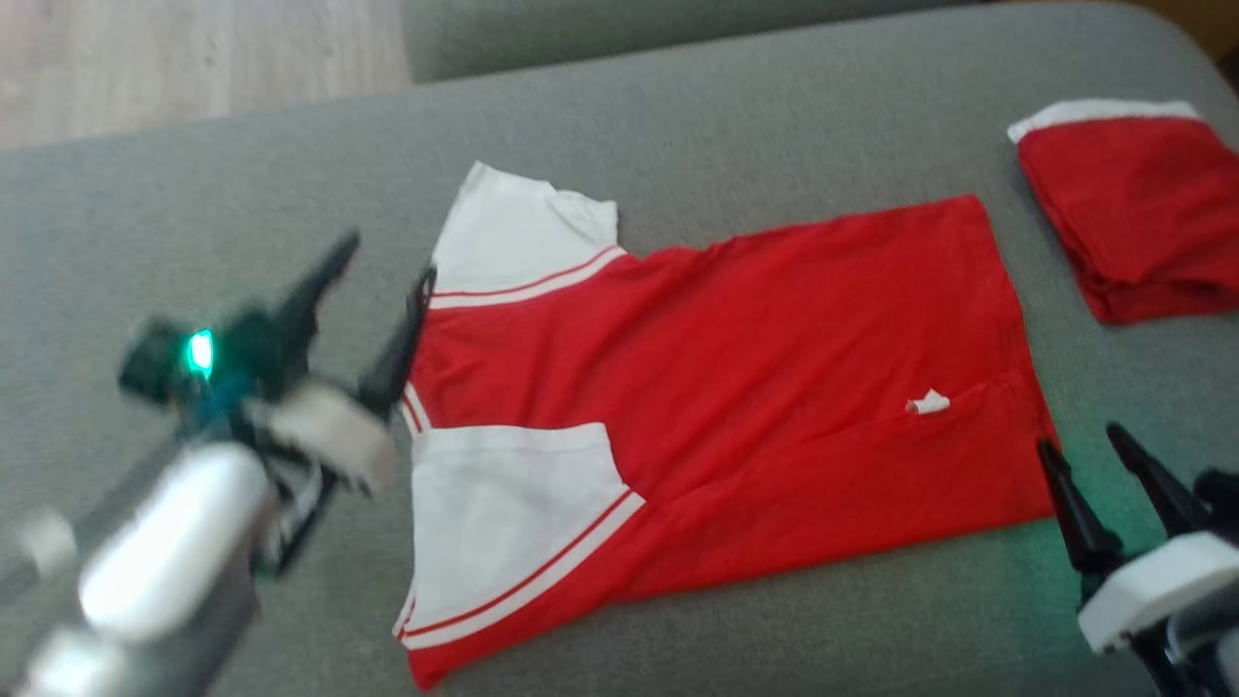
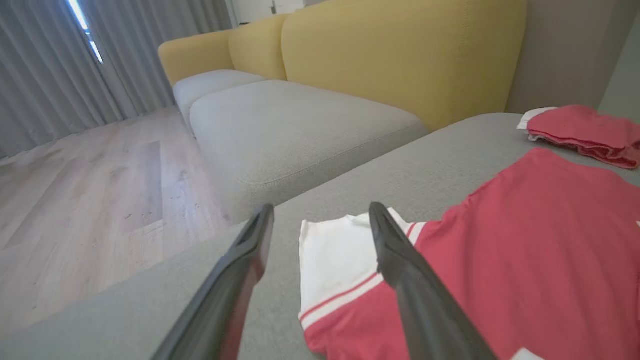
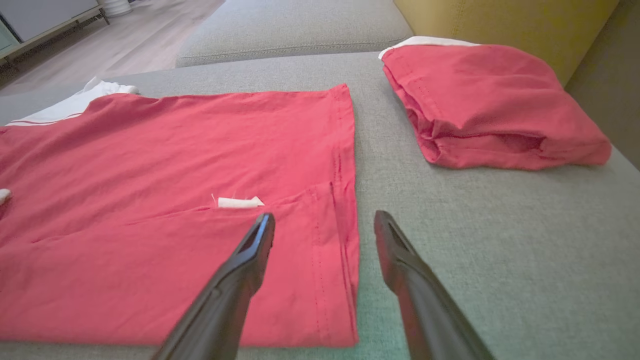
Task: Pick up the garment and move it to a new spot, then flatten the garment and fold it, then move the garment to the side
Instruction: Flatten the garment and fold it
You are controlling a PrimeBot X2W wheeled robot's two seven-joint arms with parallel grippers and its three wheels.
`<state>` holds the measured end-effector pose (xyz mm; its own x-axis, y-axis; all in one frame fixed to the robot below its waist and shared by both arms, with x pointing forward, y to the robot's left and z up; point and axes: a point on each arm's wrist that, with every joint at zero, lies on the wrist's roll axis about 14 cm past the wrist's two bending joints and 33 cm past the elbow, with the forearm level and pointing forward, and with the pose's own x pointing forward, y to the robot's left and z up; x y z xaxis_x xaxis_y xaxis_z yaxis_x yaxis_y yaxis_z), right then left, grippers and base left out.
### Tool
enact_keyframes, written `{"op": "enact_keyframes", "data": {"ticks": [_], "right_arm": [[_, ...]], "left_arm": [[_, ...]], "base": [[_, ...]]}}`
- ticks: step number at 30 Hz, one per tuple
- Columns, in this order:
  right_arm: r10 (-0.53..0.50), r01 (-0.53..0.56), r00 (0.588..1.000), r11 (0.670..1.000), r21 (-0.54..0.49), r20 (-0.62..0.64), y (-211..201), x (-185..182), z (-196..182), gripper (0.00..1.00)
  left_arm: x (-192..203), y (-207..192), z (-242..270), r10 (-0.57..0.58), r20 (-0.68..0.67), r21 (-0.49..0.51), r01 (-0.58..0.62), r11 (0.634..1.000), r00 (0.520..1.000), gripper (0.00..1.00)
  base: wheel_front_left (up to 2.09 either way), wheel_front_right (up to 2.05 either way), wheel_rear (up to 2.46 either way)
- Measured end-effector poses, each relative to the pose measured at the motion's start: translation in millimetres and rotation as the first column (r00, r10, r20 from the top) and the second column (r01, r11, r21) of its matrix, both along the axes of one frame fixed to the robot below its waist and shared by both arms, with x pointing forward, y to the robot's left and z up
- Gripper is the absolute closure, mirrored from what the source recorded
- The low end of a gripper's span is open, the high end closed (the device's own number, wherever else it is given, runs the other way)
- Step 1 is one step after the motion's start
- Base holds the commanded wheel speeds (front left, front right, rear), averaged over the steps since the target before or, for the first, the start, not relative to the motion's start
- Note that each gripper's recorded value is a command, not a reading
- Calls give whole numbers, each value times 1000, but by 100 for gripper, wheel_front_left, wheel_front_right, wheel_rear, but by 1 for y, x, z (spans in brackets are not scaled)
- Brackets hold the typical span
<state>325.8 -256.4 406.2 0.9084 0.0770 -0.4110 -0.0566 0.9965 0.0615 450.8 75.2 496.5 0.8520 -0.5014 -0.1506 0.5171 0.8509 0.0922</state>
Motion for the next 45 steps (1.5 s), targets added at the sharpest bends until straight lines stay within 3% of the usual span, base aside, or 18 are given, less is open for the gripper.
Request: {"op": "enact_keyframes", "data": {"ticks": [5,11,18,24,28,29,30,31,38,45], "right_arm": [[4,-4,1000,1000,-7,9,0,15,2,0],[-15,15,1000,1000,-21,5,-8,26,-2,0],[-41,40,999,999,-21,-24,-12,31,-17,0],[-79,77,996,996,-49,-29,-28,30,-20,0],[-107,105,993,993,-59,-41,-37,23,-23,0],[-114,111,993,992,-61,-43,-39,23,-24,0],[-119,116,992,991,-63,-44,-41,22,-25,0],[-122,119,992,991,-62,-45,-42,22,-26,0],[-82,81,996,995,-55,-24,-35,38,-23,0],[-19,21,999,998,-57,37,-26,71,-3,0]], "left_arm": [[43,-11,-17,-73,-145,70,83,994,987,0],[83,-20,-54,-66,-374,184,144,972,925,0],[128,-30,-81,-25,-481,259,169,951,877,0],[136,-31,-128,25,-573,326,200,924,819,0],[143,-42,-136,8,-572,322,216,922,820,0],[146,-44,-135,4,-564,330,221,918,826,9],[148,-45,-135,-1,-551,340,226,913,835,64],[149,-46,-135,-5,-546,344,229,911,838,100],[140,-41,-131,-16,-534,341,233,911,845,100],[141,-38,-93,-60,-413,288,192,938,909,100]], "base": [[0,0,0],[0,0,0],[0,0,0],[0,0,0],[0,0,0],[0,0,0],[0,0,0],[0,0,0],[0,0,0],[0,0,0]]}}
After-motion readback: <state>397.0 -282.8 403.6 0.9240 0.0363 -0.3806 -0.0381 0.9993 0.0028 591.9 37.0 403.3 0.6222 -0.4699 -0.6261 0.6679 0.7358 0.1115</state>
